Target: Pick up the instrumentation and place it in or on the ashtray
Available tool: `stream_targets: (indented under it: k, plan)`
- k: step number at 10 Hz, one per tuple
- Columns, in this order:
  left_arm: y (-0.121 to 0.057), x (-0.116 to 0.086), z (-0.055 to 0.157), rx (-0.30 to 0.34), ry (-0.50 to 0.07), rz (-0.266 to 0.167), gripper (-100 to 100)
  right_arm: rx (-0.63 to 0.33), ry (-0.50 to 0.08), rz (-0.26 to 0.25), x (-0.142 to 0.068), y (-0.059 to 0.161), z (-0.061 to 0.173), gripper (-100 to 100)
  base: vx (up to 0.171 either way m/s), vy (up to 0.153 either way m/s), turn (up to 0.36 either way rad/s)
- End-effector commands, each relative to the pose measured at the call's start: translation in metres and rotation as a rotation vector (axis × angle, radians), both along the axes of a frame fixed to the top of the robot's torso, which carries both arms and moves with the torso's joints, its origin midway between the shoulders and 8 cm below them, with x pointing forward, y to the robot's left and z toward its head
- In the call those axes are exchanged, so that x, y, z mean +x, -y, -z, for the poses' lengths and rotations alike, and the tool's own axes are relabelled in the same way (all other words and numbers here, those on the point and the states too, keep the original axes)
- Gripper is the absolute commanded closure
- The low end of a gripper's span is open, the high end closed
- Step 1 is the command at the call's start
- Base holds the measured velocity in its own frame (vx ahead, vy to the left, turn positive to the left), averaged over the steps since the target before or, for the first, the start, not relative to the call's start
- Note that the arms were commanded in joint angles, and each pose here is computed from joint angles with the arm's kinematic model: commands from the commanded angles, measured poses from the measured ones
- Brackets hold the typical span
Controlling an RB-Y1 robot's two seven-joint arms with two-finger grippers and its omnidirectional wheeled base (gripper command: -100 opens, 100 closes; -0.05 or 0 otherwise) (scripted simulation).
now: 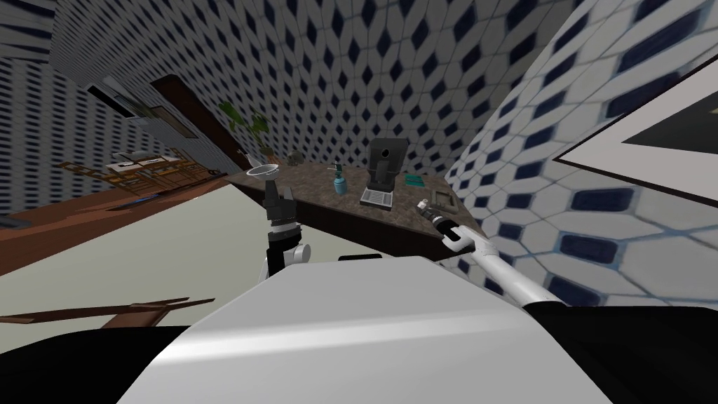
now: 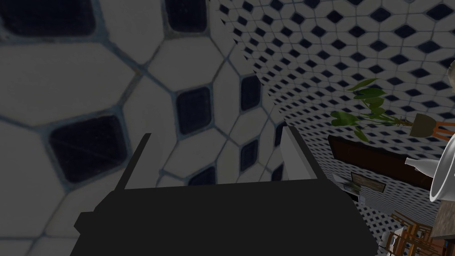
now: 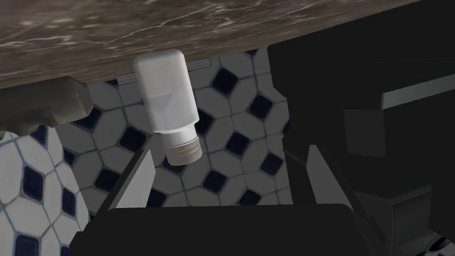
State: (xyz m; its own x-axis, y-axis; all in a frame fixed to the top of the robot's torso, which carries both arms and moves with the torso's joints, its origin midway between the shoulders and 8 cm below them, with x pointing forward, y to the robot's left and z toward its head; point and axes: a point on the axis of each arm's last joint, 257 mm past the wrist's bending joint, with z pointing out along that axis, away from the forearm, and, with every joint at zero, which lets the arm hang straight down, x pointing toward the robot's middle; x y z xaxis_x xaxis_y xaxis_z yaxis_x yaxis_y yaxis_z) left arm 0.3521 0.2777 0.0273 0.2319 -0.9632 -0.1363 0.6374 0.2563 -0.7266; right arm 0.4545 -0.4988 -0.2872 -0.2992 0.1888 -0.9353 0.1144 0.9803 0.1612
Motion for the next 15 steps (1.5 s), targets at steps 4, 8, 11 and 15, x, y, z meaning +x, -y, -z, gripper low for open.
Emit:
stream_targets:
  k: [4, 8, 11, 15]
  plan:
    - [0.0, 0.0, 0.0, 0.0, 0.0, 0.0, 0, -0.185, -0.099, 0.023, -0.015, 0.056, 0.012, -100, 0.089, 0.073, -0.016]
    - [0.0, 0.0, 0.0, 0.0, 0.0, 0.0, 0, -0.336, -0.169, 0.04, -0.026, 0.101, 0.01, -100, 0.076, 0.06, -0.004]
    - [0.0, 0.0, 0.0, 0.0, 0.0, 0.0, 0, -0.313, -0.16, 0.048, -0.025, 0.094, 0.017, -100, 0.031, 0.0, 0.029]
    - [0.0, 0.0, 0.0, 0.0, 0.0, 0.0, 0, -0.314, -0.158, 0.047, -0.025, 0.095, 0.014, 100, 0.009, -0.008, 0.005]
